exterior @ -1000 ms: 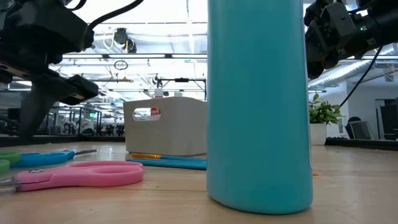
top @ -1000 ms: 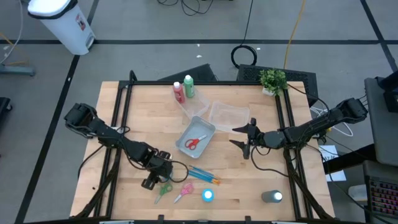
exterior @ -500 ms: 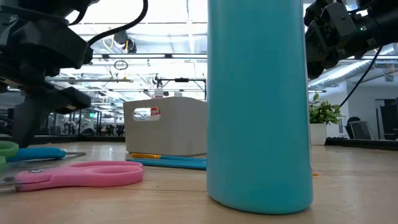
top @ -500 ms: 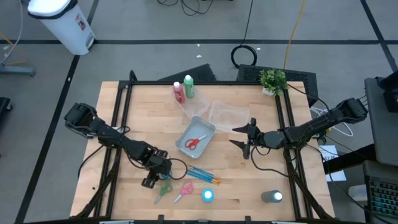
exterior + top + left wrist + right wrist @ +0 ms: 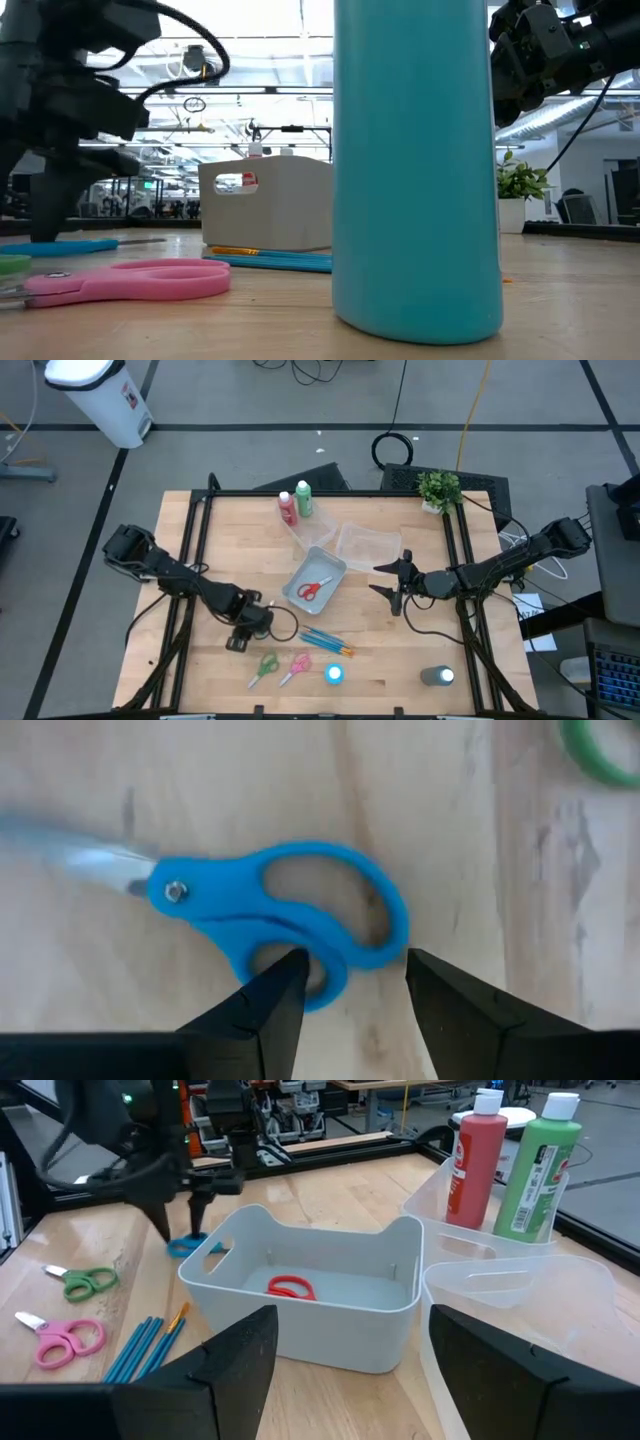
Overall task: Pick & Place Paint Supplies
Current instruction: Put the blue scissors into the blue bin
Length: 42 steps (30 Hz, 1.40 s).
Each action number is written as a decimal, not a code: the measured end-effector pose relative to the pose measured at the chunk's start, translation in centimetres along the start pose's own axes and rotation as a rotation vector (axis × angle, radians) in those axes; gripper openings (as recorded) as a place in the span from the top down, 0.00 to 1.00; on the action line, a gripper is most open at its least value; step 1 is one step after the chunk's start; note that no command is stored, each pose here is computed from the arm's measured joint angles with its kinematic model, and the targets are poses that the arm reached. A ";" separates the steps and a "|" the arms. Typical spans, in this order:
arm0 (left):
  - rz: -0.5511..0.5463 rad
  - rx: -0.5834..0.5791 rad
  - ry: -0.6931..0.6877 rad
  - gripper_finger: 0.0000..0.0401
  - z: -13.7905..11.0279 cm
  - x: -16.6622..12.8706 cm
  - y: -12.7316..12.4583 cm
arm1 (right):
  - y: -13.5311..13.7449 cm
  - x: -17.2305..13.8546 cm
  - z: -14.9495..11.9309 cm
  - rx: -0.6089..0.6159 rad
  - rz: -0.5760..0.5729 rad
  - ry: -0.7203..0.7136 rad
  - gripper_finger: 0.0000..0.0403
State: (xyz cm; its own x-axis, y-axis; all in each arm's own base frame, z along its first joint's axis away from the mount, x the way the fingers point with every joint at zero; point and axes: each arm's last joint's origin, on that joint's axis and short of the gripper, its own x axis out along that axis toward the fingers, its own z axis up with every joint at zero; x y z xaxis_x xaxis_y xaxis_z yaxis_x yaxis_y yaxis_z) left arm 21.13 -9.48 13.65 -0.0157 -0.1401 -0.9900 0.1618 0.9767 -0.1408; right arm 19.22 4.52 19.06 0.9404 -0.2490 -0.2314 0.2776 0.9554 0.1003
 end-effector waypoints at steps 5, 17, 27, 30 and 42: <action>-0.022 -0.007 0.080 0.54 -0.2 -0.7 0.2 | 0.0 0.0 0.0 0.000 0.000 0.000 0.38; 0.031 -0.132 0.132 0.54 0.0 -1.8 1.3 | 0.0 0.0 0.0 0.000 0.000 0.000 0.38; 0.053 -0.304 0.121 0.54 0.1 -1.9 2.1 | 0.0 0.0 -0.1 -0.003 -0.002 0.006 0.38; 0.032 -0.332 0.152 0.54 -0.1 -2.0 2.0 | 0.0 0.0 -0.1 -0.003 -0.002 0.006 0.38; 0.056 -0.353 0.212 0.54 -0.7 -2.1 2.3 | 0.0 0.0 -0.1 -0.003 -0.002 0.006 0.38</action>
State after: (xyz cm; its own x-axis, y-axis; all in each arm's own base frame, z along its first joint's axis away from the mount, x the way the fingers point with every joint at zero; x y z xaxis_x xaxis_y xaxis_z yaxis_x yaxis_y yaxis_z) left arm 20.80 -6.82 15.41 -0.2256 -0.0851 -0.9705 -0.1797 0.9827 -0.0444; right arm 19.21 4.51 19.00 0.9389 -0.2497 -0.2370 0.2785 0.9555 0.0968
